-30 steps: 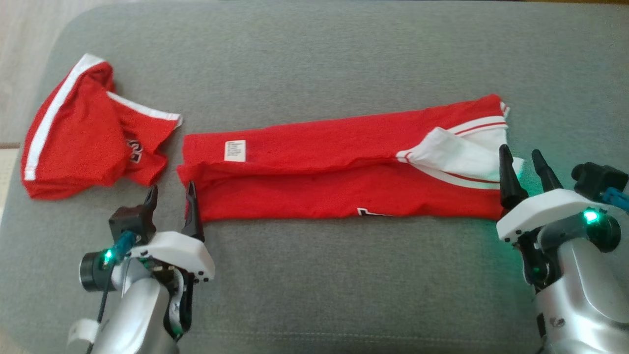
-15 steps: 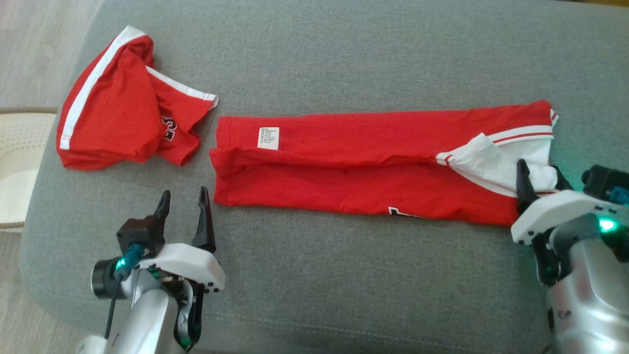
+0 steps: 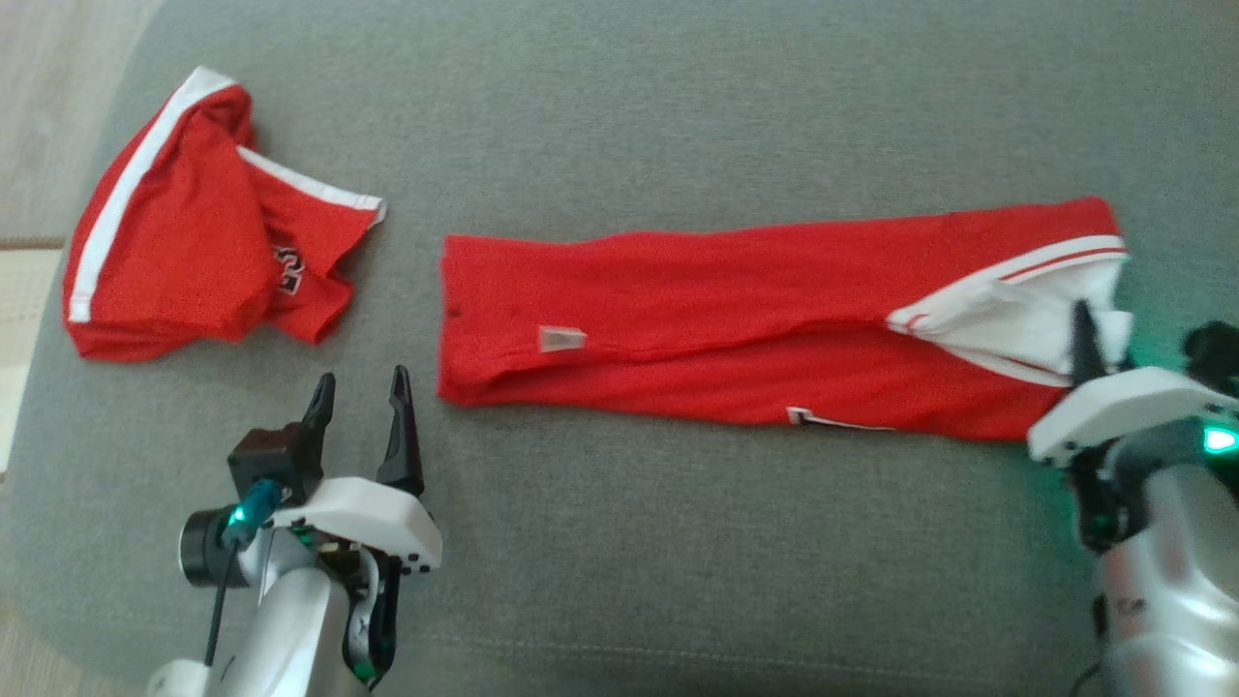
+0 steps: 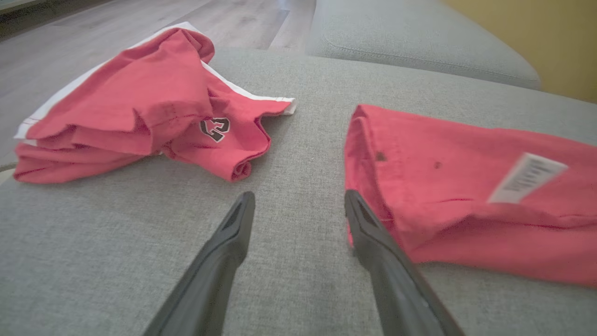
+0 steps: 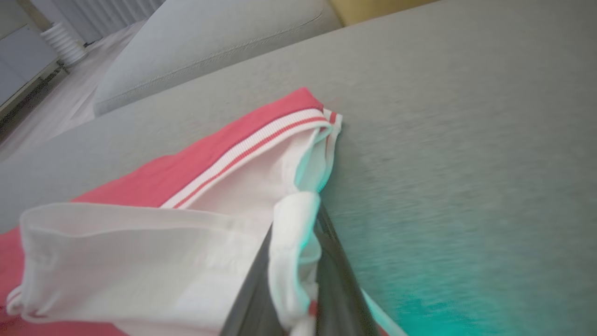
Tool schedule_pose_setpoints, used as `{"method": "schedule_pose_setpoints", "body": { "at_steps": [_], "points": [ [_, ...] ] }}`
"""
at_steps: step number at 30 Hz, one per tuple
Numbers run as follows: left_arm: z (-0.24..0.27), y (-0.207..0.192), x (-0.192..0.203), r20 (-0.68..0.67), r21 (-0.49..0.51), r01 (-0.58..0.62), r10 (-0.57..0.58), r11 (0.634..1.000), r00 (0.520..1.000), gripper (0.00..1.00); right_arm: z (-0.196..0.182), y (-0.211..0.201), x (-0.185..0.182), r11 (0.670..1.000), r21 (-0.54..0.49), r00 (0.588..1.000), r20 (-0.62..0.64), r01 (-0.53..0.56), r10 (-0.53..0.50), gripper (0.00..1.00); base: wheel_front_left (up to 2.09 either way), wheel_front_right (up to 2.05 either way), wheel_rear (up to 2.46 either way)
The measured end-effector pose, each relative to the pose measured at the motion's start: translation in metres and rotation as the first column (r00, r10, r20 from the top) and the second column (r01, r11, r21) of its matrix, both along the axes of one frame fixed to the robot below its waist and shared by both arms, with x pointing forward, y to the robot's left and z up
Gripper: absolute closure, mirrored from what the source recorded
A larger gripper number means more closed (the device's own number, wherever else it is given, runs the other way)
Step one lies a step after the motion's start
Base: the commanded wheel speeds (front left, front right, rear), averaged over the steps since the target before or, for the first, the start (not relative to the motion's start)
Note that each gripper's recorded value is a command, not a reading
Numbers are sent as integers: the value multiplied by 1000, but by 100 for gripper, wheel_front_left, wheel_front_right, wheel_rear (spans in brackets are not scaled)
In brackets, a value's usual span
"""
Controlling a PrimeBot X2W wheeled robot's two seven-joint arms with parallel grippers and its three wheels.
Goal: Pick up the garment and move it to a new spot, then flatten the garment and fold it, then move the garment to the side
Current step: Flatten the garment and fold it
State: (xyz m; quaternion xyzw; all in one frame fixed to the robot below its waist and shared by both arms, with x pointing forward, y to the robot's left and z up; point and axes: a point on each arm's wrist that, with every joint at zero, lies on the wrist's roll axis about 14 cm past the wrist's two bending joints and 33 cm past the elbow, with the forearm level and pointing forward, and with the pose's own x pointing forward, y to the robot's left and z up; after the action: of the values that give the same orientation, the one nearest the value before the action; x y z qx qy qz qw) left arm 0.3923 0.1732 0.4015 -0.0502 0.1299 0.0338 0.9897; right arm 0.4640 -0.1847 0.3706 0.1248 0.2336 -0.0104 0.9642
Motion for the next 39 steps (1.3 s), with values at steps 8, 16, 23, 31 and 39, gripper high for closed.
{"method": "schedule_pose_setpoints", "body": {
  "at_steps": [8,16,23,31,39],
  "points": [
    [0,-21,8,6,-18,64,-64,998,998,0,33,-59,-2,990,-57,987,109,127,-121,100,0,0,0],
    [4,-37,10,17,-31,108,-108,994,994,0,90,-1,16,998,-48,958,280,-40,52,100,0,0,0],
    [7,-35,1,21,-32,103,-102,994,995,0,101,89,5,955,9,917,283,-296,282,100,0,0,0],
    [9,-18,-17,13,-32,53,-53,998,999,0,88,180,-19,848,58,834,229,-527,503,100,0,0,0],
    [7,3,-37,-5,-26,-20,20,999,1000,0,72,246,-34,730,66,728,181,-680,662,100,0,0,0]
  ]
}}
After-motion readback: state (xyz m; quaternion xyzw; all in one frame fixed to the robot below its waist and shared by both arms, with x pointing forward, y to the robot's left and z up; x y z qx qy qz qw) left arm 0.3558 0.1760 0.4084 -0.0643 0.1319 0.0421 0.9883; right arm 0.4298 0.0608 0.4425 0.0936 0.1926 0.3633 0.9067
